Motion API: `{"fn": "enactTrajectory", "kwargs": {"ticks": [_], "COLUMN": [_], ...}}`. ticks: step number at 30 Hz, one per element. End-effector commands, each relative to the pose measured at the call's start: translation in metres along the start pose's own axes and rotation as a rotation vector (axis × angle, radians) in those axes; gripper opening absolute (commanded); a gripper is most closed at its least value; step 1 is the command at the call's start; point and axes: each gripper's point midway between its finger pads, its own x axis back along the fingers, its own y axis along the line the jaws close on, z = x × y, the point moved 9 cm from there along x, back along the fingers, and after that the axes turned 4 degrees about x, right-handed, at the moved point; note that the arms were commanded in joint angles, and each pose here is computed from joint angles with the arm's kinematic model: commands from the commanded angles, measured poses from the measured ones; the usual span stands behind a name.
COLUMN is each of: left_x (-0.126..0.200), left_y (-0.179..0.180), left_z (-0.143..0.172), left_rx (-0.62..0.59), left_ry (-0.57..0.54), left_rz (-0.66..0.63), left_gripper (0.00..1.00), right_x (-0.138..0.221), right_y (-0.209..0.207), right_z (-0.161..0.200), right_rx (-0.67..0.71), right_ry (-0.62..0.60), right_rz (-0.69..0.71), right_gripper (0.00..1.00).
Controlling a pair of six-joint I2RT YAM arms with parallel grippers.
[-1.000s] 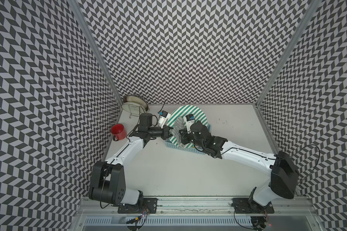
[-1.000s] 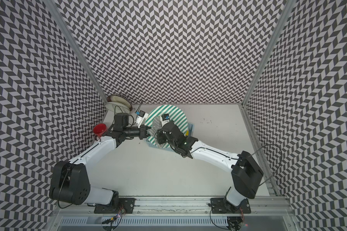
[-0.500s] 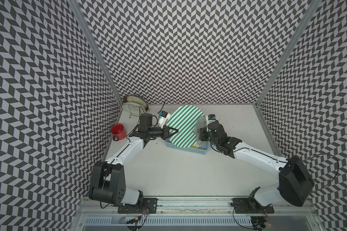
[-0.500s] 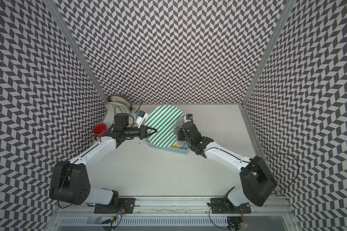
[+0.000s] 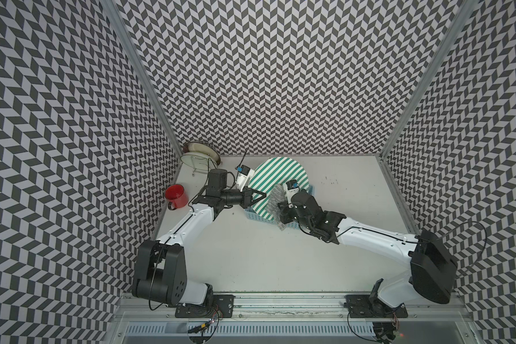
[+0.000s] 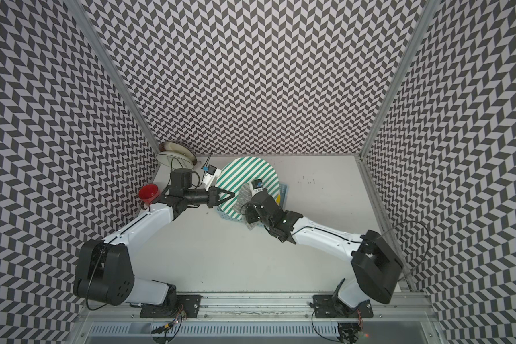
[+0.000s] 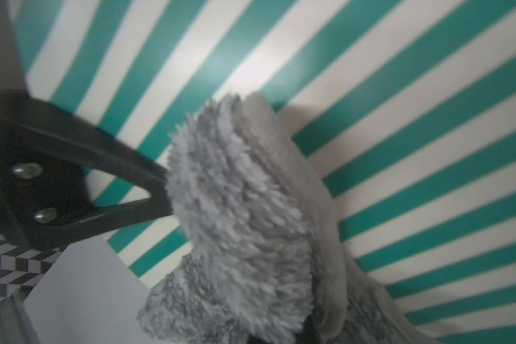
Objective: Wipe the wet plate dry
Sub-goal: Wipe the plate with towel.
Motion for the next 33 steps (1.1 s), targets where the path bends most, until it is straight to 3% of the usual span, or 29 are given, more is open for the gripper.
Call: {"fn": "enactTrajectory", "kwargs": {"ticks": [1,6,11,15,24,29,33], "left_x": [0.004,0.003,0.004,0.004,0.007,0.008,0.010], "left_y": [-0.025,-0.026,-0.026,-0.027,-0.032,-0.035,-0.037], "left_z": [-0.012,-0.012,-0.013,-0.013,-0.019,-0.020,-0.023], "left_rx": [-0.112,-0.111,-0.115,-0.115,-0.138,-0.156,-0.209], "left_ry": [-0.032,-0.032,-0.034,-0.034,-0.035,-0.033,-0.027], "left_rz": [0.130,0.131,0.132,0.135,0.141,0.144,0.120], "left_gripper": [0.00,0.00,0.00,0.00,0.00,0.00,0.00], "right_x": [-0.013,-0.025,-0.030,-0.025,0.011,0.040,0.070], "right_y": [0.031,0.068,0.063,0.034,-0.071,-0.125,-0.159], "right_z": [-0.013,-0.013,-0.003,0.009,0.042,0.033,0.011], "right_rx": [0.030,0.051,0.025,0.002,-0.196,-0.283,-0.340], "right_ry": [-0.041,-0.028,-0.007,0.002,0.014,-0.041,-0.109], "right_rz": [-0.093,-0.170,-0.124,0.014,0.205,0.329,0.346], "right_gripper": [0.00,0.00,0.00,0.00,0.00,0.00,0.00]}}
